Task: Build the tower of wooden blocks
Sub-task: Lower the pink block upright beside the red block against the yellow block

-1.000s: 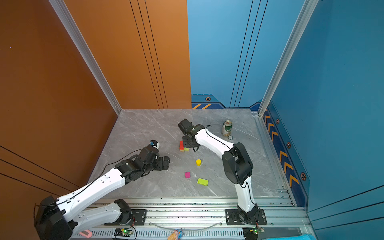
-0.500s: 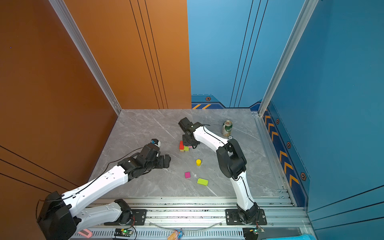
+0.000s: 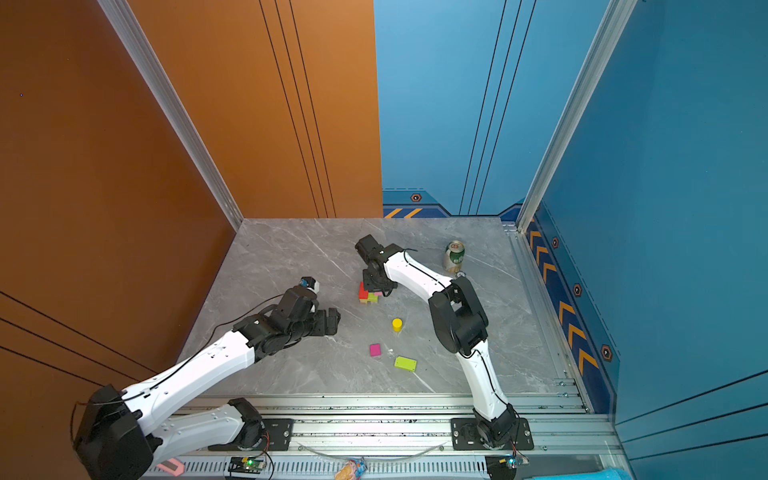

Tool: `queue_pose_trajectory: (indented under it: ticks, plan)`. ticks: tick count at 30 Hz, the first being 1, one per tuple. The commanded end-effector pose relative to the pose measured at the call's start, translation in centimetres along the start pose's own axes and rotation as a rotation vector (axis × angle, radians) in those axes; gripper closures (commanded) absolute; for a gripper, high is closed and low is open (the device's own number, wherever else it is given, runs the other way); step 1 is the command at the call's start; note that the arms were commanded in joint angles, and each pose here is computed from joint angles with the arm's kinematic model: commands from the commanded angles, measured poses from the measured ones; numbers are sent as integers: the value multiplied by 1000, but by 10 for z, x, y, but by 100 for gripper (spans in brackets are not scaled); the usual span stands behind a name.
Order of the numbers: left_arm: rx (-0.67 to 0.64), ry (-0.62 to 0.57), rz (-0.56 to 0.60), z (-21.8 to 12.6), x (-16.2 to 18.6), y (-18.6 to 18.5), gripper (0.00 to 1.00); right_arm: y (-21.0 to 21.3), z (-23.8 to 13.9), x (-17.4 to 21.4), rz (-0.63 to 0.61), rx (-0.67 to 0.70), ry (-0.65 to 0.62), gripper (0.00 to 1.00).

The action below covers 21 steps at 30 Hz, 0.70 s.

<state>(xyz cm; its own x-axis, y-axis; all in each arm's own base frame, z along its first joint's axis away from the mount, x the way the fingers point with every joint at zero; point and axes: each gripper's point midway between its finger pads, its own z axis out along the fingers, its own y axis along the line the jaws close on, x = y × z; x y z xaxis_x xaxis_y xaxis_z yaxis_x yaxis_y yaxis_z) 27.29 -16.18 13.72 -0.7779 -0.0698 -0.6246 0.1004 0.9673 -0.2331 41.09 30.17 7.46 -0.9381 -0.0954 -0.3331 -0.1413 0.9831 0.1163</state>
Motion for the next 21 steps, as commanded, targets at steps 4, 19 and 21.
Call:
queue_pose_trajectory:
  ticks: [4,19,21]
  plan:
    - [27,-11,0,-4,-3,-1,2,5,-2,4,4,4,16,70]
    - [26,-12,-2,-4,-1,2,2,8,3,6,6,16,30,69]
    - [24,-11,-3,-4,-1,2,2,8,4,7,8,19,33,69]
